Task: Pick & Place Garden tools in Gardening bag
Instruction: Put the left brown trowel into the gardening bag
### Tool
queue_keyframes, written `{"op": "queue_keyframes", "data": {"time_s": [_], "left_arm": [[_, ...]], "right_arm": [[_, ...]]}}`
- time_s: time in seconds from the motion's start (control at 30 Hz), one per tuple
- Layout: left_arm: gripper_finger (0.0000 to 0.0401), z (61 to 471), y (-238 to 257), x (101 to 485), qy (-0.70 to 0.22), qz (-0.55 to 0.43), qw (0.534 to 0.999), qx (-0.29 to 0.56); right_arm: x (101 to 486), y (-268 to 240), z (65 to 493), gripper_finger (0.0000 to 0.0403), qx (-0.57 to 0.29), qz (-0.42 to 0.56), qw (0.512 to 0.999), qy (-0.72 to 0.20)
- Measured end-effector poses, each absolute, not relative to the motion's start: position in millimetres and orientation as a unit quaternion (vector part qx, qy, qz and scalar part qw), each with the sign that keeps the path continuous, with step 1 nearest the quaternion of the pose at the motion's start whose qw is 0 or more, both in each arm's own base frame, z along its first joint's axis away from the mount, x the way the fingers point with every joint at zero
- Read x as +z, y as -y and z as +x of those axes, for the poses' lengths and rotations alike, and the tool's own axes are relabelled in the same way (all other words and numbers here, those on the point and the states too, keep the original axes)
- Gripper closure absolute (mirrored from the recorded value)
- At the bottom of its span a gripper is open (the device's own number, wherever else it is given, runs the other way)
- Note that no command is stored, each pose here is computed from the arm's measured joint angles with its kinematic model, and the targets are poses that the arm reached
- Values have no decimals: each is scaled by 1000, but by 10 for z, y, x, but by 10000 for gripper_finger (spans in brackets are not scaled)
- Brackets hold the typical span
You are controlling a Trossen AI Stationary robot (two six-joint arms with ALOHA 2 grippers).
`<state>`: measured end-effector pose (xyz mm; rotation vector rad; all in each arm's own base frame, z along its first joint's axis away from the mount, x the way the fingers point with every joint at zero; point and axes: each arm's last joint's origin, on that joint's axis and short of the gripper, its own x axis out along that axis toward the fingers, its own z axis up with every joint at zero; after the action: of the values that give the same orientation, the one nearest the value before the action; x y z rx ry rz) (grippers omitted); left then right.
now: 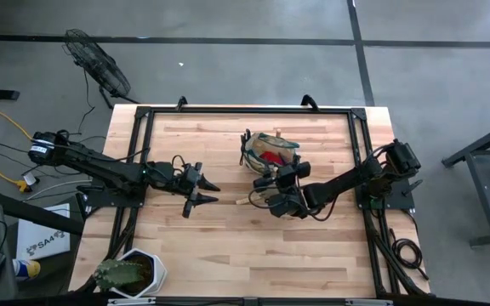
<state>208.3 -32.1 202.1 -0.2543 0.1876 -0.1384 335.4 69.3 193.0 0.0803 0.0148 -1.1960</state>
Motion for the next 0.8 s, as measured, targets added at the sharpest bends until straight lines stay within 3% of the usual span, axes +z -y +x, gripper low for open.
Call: {"op": "queue_keyframes", "data": {"time_s": [0.17, 0.8], "left_arm": [[240, 2083, 320, 2020, -94, -126, 985, -69], [240, 2082, 320, 2010, -100, -131, 984, -67]], "right_arm": [[1945, -689, 3344, 153, -578, 11, 816, -10], [2388, -854, 3122, 156, -571, -4, 821, -3]]}}
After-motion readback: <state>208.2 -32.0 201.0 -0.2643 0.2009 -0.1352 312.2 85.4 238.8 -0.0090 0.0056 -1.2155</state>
